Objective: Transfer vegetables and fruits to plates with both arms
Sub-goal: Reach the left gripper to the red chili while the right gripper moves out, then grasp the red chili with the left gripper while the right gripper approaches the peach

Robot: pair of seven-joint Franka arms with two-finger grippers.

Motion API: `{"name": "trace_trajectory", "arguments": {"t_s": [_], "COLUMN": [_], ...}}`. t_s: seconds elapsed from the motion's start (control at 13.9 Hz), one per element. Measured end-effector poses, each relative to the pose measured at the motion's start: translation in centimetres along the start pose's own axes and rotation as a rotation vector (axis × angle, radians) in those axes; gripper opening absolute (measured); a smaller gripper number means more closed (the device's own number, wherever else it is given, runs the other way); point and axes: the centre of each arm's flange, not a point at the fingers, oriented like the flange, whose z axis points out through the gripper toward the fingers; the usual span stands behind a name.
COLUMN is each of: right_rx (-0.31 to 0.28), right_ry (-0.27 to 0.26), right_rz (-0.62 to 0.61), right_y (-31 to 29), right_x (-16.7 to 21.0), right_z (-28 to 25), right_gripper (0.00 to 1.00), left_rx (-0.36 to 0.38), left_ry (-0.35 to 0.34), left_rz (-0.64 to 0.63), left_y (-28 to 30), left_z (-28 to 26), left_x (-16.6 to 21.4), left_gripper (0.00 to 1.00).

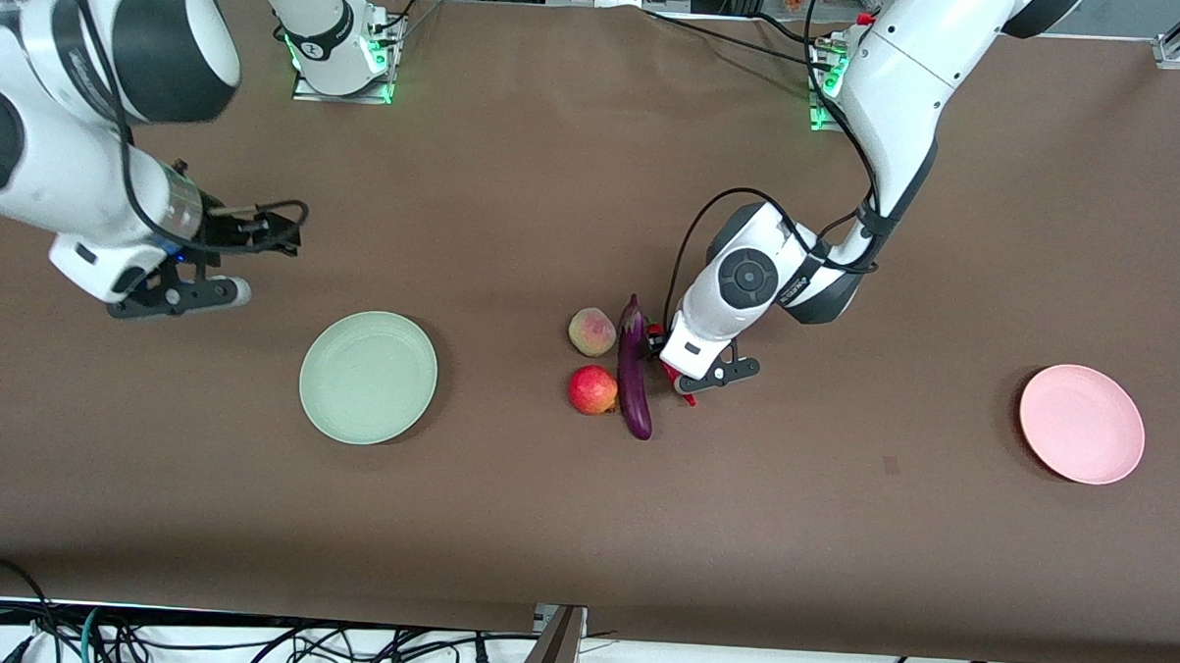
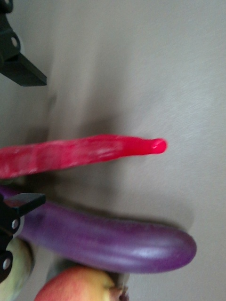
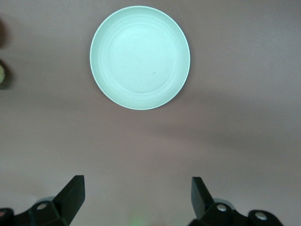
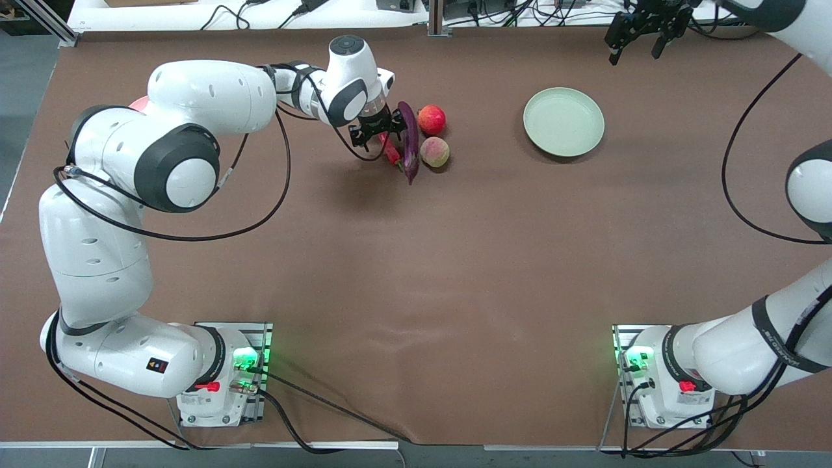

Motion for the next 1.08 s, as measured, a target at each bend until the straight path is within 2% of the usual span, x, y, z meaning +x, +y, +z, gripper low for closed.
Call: {"name": "trace_trajectory", "arguments": {"t_s": [0.07,0.14,0.22,0.43,0.5,0.57,0.79,0.93,1.08], "right_rx": [-0.001,-0.004,-0.008,-0.025,-0.027,-0.017,0.071,0.101,0.116], "right_ry": [0.004,0.016,0.024,0.05,0.064,0.08,0.146,0.2,0.23], "right_rz": [-0.012,-0.031,-0.043,-0.013,0.007,0.036,0.156,0.202,0.237], "right_y": [-0.8,-2.2,-4.2,-11.6,-14.2,-16.8,-24.5,-29.1,-32.6], "right_x": [0.6,1.1,1.3,1.8,2.0,2.3,3.8,4.5,4.5], "right_z": [0.7,1.1,1.5,3.3,4.2,5.3,10.2,14.1,17.4], "right_gripper": [1.0,1.0,1.0,1.0,1.0,1.0,1.0,1.0,1.0], "left_rx": [0.013,0.013,0.003,-0.03,-0.044,-0.054,-0.062,-0.049,-0.02], "left_ry": [0.01,0.015,0.02,0.028,0.034,0.039,0.046,0.048,0.044], "left_rz": [0.016,0.023,0.022,0.009,0.008,0.008,-0.017,-0.031,-0.045], "left_y": [-0.2,-0.2,-0.2,-0.3,-0.1,0.1,0.3,-0.2,-0.9], "left_z": [0.4,0.8,1.3,3.5,3.7,3.6,3.1,2.5,0.9], "left_x": [-0.1,-0.2,-0.3,-0.4,-0.5,-0.6,-0.2,0.3,1.2], "left_gripper": [0.95,0.95,0.89,0.84,0.78,0.69,0.34,0.31,0.3]}}
